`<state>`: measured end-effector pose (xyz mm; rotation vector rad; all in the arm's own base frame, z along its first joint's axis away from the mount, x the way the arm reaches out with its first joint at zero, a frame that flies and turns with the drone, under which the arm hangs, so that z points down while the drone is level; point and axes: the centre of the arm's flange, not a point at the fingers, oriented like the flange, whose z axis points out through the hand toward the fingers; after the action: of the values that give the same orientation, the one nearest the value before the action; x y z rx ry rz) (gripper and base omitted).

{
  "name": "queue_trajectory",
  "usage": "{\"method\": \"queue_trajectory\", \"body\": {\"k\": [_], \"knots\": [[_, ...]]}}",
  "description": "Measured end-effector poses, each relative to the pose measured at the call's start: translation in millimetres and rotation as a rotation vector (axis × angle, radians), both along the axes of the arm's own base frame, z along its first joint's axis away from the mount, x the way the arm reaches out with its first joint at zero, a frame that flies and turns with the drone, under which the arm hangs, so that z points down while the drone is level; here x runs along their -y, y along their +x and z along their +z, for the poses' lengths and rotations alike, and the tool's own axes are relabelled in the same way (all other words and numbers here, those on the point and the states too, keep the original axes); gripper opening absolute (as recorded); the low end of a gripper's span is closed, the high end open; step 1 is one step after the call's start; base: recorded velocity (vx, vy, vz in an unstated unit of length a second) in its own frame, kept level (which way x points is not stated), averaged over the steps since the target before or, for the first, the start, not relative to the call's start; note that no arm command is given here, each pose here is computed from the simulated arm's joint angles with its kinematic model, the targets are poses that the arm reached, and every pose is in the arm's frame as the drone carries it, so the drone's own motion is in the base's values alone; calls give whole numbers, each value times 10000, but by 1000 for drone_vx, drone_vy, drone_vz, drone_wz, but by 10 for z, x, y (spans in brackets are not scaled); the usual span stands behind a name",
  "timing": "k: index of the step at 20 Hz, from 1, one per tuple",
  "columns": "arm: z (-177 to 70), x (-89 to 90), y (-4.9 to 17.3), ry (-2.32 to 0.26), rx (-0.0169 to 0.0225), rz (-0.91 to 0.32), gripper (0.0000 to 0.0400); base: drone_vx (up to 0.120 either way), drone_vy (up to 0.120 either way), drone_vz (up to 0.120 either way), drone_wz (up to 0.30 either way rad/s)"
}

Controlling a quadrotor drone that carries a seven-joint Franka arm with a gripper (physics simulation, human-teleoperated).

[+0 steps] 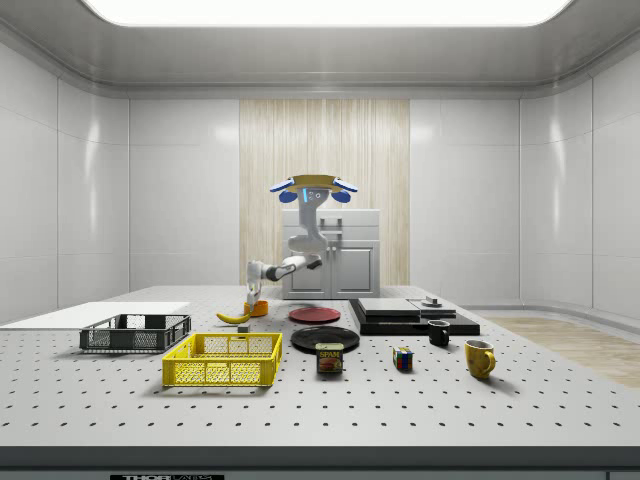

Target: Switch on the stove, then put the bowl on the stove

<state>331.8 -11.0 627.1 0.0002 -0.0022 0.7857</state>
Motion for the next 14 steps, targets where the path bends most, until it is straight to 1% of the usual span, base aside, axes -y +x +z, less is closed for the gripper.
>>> {"method": "queue_trajectory", "body": {"k": [2, 4, 9, 10, 11, 12, 14], "knots": [[14, 3, 18, 0, 0, 0, 400, 0, 0, 0, 0], [23, 5, 29, 0, 0, 0, 400, 0, 0, 0, 0], [33, -19, 42, 0, 0, -1, 400, 0, 0, 0, 0], [34, -21, 44, -1, 0, -1, 334, 0, 0, 0, 0], [35, -23, 45, 0, 1, -1, 282, 0, 0, 0, 0], [35, -25, 46, 0, 1, -1, 242, 0, 0, 0, 0], [36, -27, 47, 0, 1, -1, 186, 0, 0, 0, 0]]}}
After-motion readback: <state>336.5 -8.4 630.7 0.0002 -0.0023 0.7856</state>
